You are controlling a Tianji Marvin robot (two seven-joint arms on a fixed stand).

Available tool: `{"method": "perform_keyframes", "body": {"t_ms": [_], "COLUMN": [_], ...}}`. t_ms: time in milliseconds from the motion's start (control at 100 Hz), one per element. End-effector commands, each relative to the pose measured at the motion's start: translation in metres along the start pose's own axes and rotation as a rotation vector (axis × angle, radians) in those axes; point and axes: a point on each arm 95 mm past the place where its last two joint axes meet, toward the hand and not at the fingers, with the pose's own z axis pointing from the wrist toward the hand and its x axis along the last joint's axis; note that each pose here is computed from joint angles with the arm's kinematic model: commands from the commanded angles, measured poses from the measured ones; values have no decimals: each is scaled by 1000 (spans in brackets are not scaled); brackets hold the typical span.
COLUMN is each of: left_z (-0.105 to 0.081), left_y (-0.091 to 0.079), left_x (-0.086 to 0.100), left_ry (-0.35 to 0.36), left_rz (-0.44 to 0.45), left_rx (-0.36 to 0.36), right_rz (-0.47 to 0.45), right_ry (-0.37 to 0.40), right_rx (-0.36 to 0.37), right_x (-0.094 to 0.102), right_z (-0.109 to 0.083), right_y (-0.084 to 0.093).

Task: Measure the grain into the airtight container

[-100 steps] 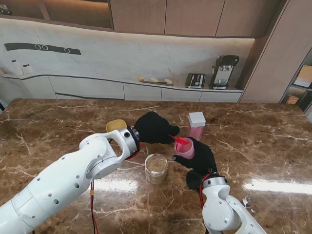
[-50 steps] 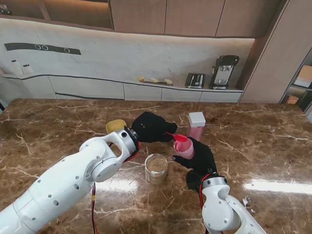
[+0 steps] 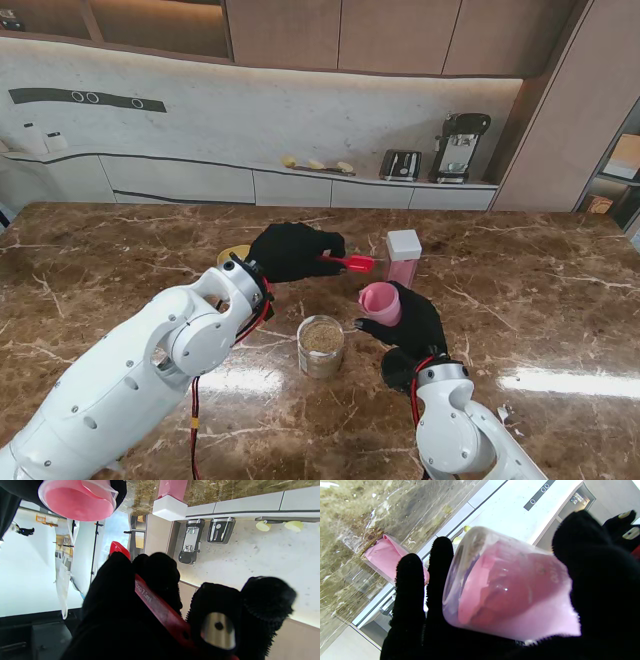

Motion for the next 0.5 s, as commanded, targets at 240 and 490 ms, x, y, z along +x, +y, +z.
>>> {"method": "perform_keyframes", "body": {"t_ms": [240,490], "left_z": [-19,-40], "left_y": [7,6], "left_x": [-18,-38], "left_ry": [-82,-103], "left_rz": [-71,-11], "left_rx": [-78,-222], "right_rz": [-5,-10], "right_ry": [-14,-20], "right_rx": [-7,-31], "right_x": [-5,-6], "right_z": [-7,-9], "right_y": [4,8]}}
